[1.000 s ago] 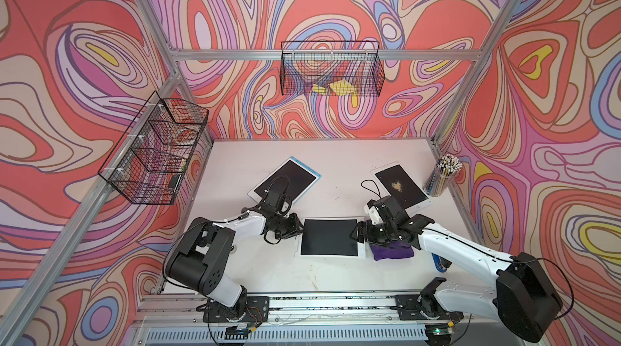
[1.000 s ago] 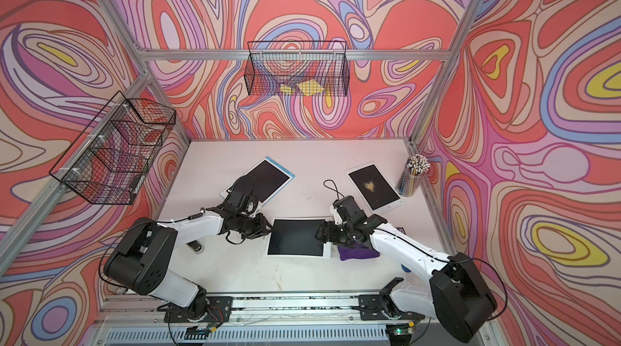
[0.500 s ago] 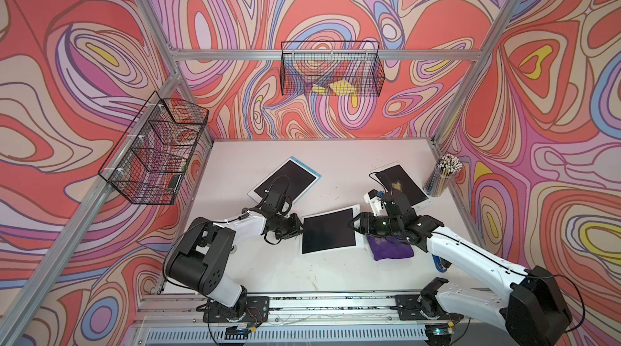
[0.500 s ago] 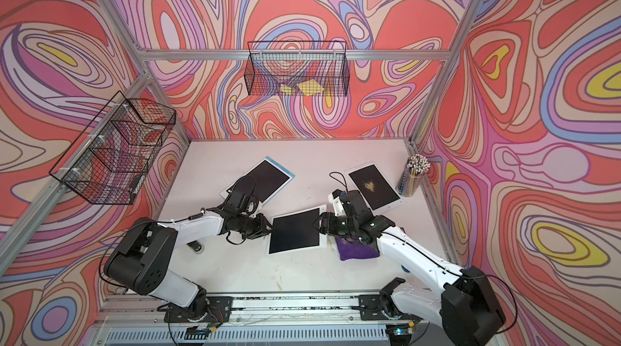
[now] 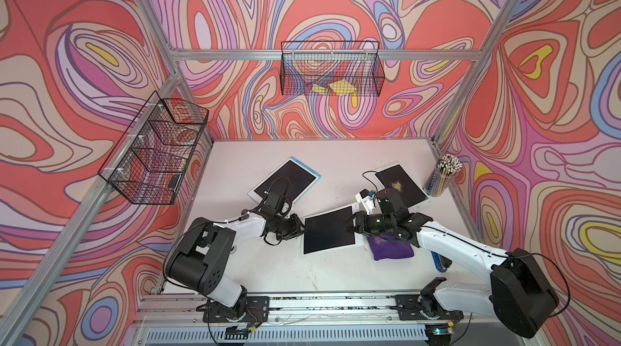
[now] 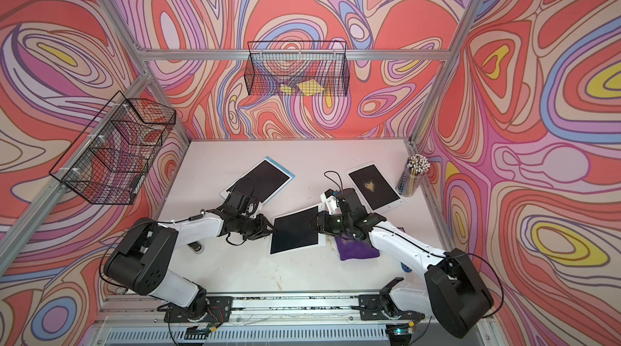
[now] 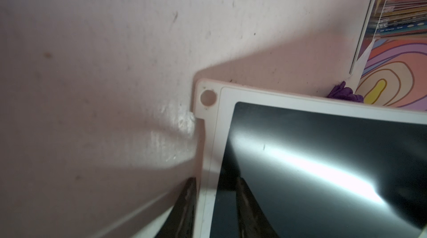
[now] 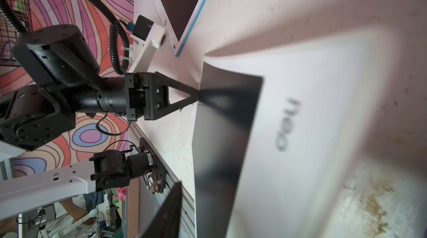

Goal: Wipe the drawing tablet
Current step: Pick up the drawing tablet from the center of the board.

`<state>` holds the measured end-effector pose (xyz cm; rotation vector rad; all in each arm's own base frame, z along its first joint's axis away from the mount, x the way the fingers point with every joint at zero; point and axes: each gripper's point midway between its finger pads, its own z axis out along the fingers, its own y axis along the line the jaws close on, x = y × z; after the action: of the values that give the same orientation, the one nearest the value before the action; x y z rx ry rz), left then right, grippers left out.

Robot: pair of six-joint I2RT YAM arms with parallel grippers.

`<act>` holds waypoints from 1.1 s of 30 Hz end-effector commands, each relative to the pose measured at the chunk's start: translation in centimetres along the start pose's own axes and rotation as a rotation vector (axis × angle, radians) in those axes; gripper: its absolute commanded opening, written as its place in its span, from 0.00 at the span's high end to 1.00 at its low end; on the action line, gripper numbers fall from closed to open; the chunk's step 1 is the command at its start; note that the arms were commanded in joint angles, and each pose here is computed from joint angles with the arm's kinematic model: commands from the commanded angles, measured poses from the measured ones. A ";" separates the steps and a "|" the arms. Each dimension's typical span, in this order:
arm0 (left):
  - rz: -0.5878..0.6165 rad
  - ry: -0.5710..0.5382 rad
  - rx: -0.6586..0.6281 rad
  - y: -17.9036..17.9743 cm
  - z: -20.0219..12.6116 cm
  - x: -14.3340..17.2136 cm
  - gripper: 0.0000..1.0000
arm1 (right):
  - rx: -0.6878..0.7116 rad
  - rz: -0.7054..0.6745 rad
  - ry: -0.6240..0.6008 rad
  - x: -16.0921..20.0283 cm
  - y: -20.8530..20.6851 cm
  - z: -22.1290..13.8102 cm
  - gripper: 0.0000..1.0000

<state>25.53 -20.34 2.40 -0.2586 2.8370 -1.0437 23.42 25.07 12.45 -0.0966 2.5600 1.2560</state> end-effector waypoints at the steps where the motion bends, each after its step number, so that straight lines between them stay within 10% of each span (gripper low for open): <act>1: -0.046 0.040 -0.070 1.8 0.3 1.5 0.68 | -0.007 -0.036 -0.011 -0.7 0.7 -0.2 0.78; 26: 0.138 -0.221 0.170 -8.4 -9.2 -2.1 0.55 | -0.059 -0.037 -0.090 -4.9 4.2 -2.6 1.00; 33: 0.012 -0.254 0.373 -10.9 -10.2 -2.1 0.51 | -0.091 -0.009 -0.226 -8.3 5.2 -5.2 1.00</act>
<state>26.98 -21.12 16.52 -0.1955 2.4250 -1.2594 27.77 24.01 18.19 -0.0052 2.4387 1.2610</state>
